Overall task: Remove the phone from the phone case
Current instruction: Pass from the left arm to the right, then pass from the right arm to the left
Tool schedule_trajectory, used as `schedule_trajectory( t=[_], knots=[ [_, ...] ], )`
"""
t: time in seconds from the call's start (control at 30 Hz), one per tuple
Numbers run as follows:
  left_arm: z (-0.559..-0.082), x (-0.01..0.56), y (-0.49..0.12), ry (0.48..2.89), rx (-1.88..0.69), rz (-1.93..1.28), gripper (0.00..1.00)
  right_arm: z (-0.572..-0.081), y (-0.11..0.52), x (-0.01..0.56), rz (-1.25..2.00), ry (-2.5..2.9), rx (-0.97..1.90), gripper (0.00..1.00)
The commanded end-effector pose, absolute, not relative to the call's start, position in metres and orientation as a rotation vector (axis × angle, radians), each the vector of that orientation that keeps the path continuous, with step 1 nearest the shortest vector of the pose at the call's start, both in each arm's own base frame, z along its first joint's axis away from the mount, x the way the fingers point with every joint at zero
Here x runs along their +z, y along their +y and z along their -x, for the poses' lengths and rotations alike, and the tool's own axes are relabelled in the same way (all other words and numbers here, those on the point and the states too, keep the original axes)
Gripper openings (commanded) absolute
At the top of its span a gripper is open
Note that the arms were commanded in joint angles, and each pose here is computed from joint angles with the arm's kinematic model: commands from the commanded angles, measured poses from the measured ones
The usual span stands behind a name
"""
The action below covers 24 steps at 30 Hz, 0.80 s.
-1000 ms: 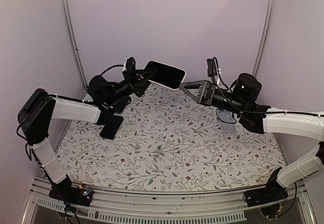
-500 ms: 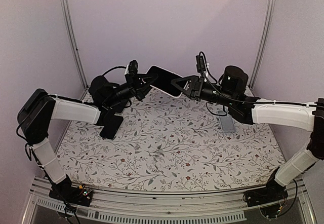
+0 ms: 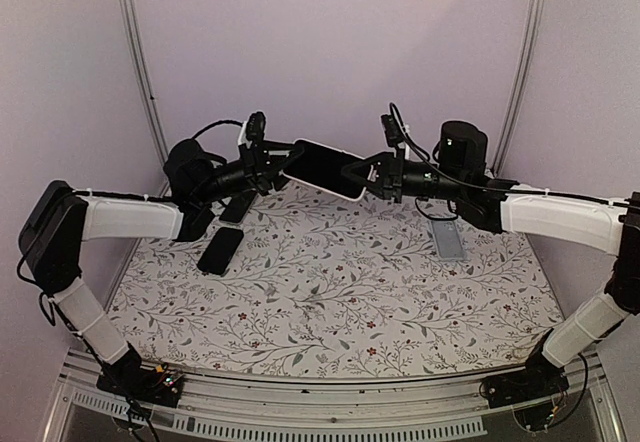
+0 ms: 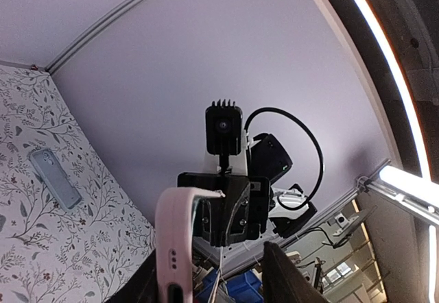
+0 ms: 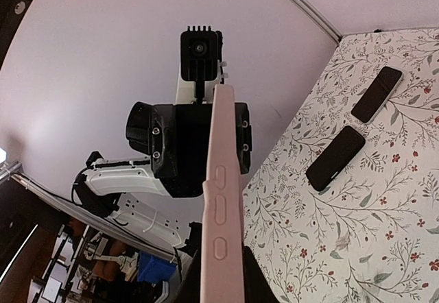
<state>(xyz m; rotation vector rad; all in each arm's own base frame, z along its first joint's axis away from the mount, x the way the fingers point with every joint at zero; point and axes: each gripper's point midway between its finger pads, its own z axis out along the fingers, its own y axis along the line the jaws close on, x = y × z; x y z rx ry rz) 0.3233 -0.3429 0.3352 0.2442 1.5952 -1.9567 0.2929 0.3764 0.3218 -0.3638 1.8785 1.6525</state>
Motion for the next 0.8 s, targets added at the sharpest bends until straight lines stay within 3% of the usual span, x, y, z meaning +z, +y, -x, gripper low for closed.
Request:
schedule_trajectory(
  t=[0.0,0.47,0.67,0.77],
  knots=[
    [-0.32,0.35,-0.329,1.572,-1.899,-0.387,0.45,-0.285,0.369,0.334,0.474,1.874,1.688,0.0],
    [-0.315,0.345,-0.341,1.639,-1.948,-0.476,0.3,-0.283,0.366,0.335,0.579,1.913,1.707,0.0],
    [-0.31,0.343,-0.353,1.643,-2.01,-0.483,0.2,-0.289,0.368,0.327,0.56,1.932,1.688,0.01],
    [-0.309,0.344,-0.355,1.645,-2.025,-0.472,0.1,-0.292,0.367,0.328,0.541,1.927,1.672,0.05]
  ],
)
